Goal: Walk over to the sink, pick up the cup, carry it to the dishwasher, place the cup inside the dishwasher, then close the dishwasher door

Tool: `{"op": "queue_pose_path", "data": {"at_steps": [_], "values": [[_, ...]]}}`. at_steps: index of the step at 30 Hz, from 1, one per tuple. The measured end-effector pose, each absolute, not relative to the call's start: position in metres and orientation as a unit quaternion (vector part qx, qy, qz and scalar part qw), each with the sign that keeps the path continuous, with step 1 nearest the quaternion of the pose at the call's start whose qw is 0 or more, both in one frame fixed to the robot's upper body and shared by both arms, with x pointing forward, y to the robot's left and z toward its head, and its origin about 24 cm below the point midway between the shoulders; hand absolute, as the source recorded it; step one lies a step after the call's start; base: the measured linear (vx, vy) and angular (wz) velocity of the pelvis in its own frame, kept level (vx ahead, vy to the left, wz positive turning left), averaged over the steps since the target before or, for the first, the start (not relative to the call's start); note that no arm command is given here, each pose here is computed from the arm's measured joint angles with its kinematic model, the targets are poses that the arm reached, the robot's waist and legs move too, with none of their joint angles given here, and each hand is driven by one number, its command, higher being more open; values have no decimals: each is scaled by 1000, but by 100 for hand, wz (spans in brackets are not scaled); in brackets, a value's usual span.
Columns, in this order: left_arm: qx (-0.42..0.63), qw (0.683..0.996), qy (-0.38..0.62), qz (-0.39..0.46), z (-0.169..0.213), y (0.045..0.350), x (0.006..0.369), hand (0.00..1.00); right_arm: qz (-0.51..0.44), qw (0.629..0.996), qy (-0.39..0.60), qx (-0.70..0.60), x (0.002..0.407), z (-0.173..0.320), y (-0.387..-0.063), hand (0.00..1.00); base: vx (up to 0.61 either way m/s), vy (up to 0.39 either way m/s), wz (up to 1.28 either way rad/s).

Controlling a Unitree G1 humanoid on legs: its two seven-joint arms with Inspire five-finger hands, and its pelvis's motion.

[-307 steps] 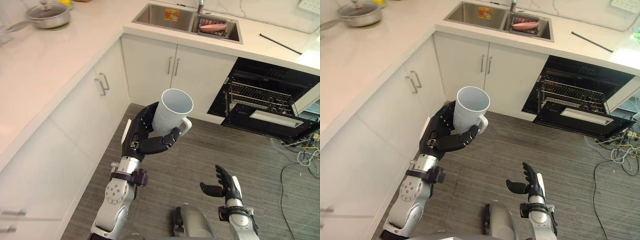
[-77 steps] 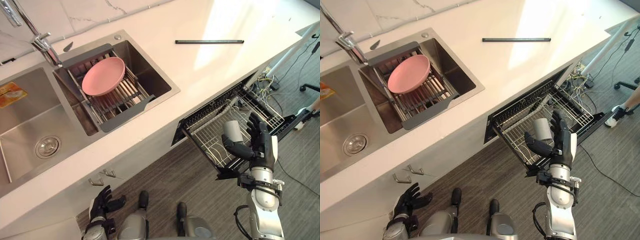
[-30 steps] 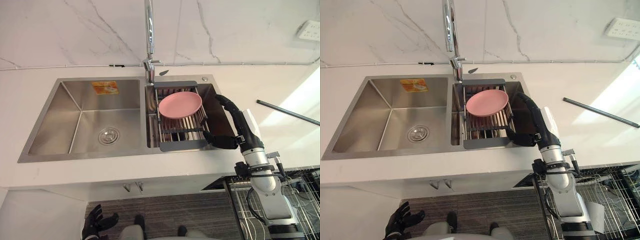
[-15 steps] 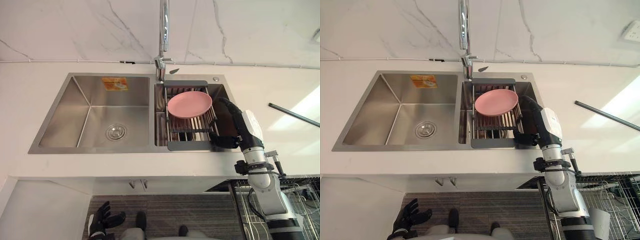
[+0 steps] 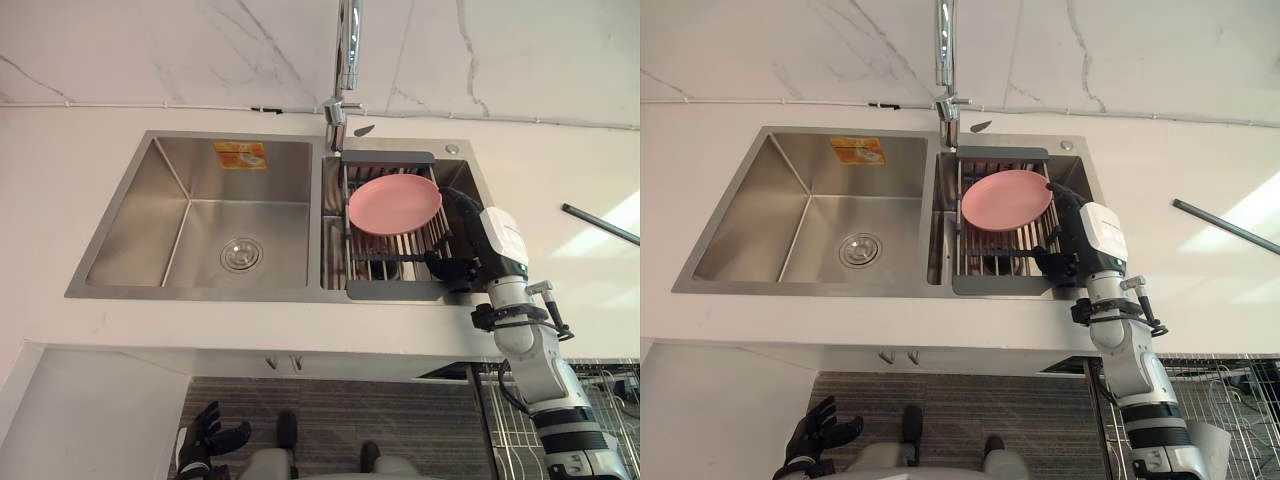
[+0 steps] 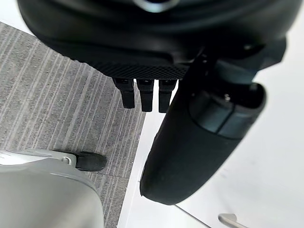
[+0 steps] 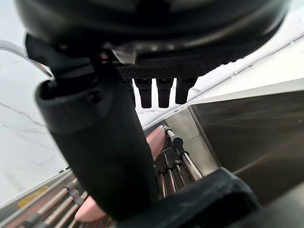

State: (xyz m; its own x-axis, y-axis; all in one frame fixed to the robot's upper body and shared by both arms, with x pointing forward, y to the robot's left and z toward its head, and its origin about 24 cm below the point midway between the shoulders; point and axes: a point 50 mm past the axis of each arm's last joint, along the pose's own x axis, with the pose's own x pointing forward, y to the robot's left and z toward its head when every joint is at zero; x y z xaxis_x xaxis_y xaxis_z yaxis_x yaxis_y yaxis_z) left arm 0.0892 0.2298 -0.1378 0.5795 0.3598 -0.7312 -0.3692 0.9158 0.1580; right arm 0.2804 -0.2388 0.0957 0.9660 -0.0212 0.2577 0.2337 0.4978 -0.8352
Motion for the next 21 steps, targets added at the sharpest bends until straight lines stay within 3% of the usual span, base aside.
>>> {"op": "queue_pose_path", "data": {"at_steps": [21], "values": [[-6,898,394,196,-134,228,103,90,-94,835,-140,-524,295,109,-226,90,-26,-3,4]]}}
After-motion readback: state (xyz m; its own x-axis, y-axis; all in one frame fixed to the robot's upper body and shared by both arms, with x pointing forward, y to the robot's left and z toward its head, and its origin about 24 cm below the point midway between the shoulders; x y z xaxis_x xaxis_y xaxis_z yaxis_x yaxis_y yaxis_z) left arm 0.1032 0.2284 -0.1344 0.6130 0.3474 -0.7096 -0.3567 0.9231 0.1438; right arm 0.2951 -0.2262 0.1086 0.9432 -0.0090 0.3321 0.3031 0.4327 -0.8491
